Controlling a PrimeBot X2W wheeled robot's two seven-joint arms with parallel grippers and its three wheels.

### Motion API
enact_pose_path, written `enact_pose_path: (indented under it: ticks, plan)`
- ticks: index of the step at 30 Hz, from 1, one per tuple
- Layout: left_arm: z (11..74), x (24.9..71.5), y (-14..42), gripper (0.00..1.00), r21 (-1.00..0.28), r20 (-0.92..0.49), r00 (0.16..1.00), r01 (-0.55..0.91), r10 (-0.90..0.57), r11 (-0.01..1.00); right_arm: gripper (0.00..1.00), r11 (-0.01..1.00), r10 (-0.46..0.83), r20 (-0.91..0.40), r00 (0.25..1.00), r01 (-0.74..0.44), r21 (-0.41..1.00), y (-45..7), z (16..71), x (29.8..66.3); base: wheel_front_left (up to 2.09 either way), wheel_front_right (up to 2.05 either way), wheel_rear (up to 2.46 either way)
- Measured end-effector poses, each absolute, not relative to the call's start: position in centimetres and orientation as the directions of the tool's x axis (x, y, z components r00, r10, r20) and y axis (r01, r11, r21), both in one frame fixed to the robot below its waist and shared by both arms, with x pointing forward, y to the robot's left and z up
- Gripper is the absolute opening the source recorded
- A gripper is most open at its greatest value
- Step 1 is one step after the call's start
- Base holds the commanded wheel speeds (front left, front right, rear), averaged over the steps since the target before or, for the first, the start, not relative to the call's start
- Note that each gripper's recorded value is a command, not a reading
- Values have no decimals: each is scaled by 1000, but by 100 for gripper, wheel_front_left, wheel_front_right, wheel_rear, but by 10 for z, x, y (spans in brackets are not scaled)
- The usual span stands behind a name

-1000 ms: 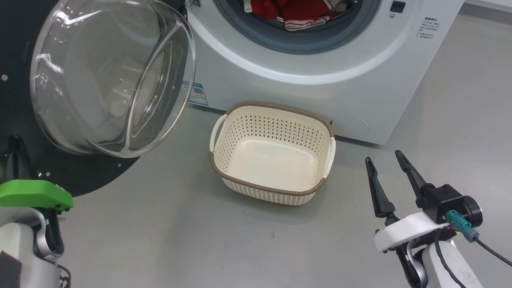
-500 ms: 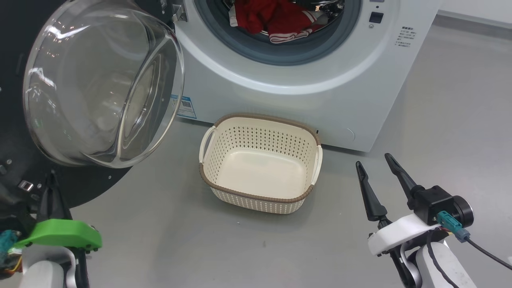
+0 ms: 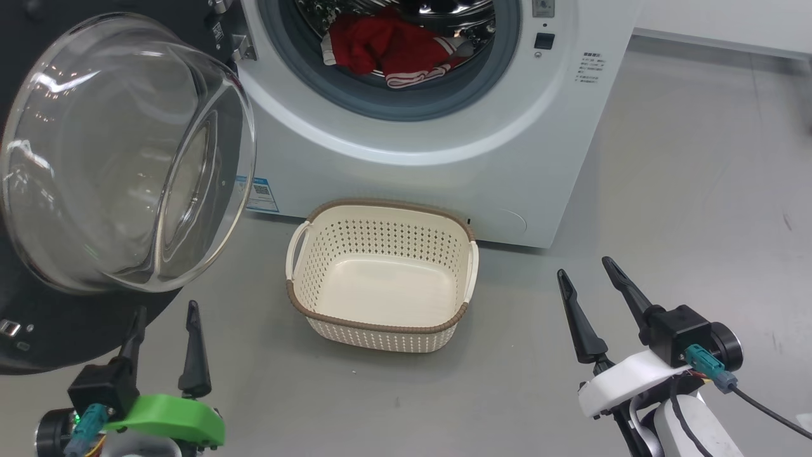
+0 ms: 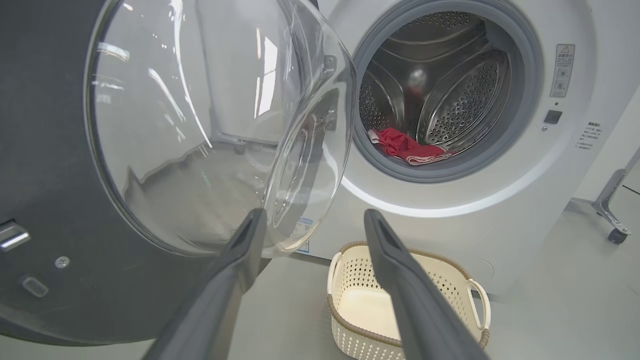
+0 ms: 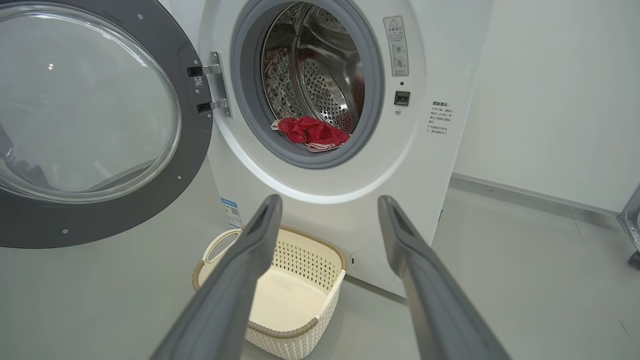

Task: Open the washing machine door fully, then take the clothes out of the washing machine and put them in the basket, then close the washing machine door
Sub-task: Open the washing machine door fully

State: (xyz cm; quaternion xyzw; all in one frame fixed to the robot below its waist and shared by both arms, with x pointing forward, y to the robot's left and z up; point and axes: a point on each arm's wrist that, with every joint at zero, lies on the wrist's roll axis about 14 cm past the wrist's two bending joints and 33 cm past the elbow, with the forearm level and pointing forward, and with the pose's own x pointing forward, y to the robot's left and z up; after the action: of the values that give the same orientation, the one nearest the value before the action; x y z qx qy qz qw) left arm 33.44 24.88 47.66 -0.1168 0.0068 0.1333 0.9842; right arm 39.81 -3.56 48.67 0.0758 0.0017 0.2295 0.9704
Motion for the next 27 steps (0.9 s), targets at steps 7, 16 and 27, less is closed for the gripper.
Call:
enact_pose_path:
  ticks: [7,16,27]
  plan:
    - [476,339,207,100,-241,-42,991,-137,131,961,100,907,396,22,918,-395,145,-56,485,388,0,0,0]
    - [478,349,169,100,-243,-49,999,-13,1,970,100,940,304,21,952,-304,152,-88,486,377,0,0,0]
    - [481,358,137,100,-239,-59,993,88,-105,967,100,967,195,23,981,-196,161,-122,487,360,0,0,0]
